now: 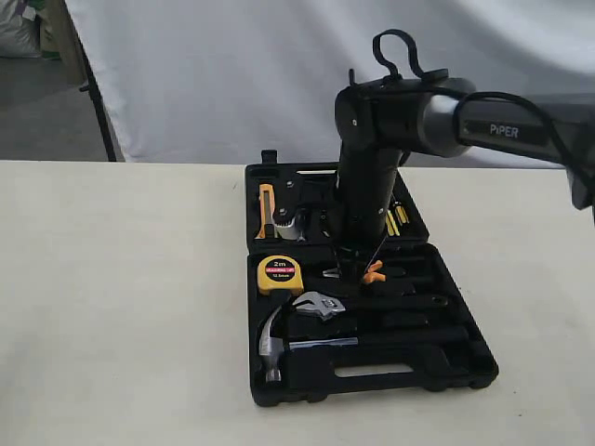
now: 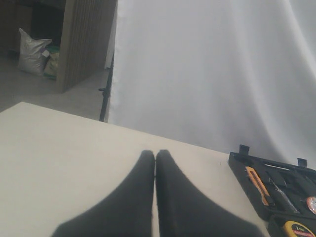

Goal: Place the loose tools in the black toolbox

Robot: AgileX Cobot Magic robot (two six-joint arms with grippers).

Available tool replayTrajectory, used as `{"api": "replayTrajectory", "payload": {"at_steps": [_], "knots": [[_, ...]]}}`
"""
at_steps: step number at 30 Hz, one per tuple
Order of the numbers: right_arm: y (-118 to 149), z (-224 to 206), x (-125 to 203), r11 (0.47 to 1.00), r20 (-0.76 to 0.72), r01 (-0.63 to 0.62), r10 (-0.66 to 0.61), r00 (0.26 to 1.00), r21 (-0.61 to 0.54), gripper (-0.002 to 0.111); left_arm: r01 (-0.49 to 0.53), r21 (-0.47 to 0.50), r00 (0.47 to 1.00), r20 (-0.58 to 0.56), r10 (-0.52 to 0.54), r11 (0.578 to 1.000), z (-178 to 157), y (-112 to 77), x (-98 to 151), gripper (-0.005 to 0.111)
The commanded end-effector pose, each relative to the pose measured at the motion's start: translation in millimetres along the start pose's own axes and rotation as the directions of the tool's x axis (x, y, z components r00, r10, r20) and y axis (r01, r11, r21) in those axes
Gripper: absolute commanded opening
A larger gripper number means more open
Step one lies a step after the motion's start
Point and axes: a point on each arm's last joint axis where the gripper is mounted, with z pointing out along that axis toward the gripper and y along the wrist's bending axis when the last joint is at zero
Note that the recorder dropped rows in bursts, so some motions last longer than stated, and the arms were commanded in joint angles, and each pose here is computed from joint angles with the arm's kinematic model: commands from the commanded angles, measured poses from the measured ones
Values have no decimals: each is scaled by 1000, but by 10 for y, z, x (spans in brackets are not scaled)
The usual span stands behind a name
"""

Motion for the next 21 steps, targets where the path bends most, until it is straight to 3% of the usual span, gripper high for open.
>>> {"api": "replayTrajectory", "payload": {"at_steps": [1,5,10,15,21], "knots": [[-31,10,30,1000,-5,-4,4,1000,8,11,1,-21,1000,20,0,1000,-4,9,-21,1],[-32,10,-1,997,30,-76,76,997,7,28,1,-21,1000,20,0,1000,-4,9,-21,1],[-44,11,47,997,10,-80,80,997,-4,28,1,-21,1000,20,0,1000,-4,9,-21,1],[-60,9,162,994,17,-68,69,997,-89,31,1,-21,1000,20,0,1000,-4,9,-21,1],[-72,19,164,994,40,-51,55,998,-97,51,1,-21,1000,20,0,1000,-4,9,-21,1]]}}
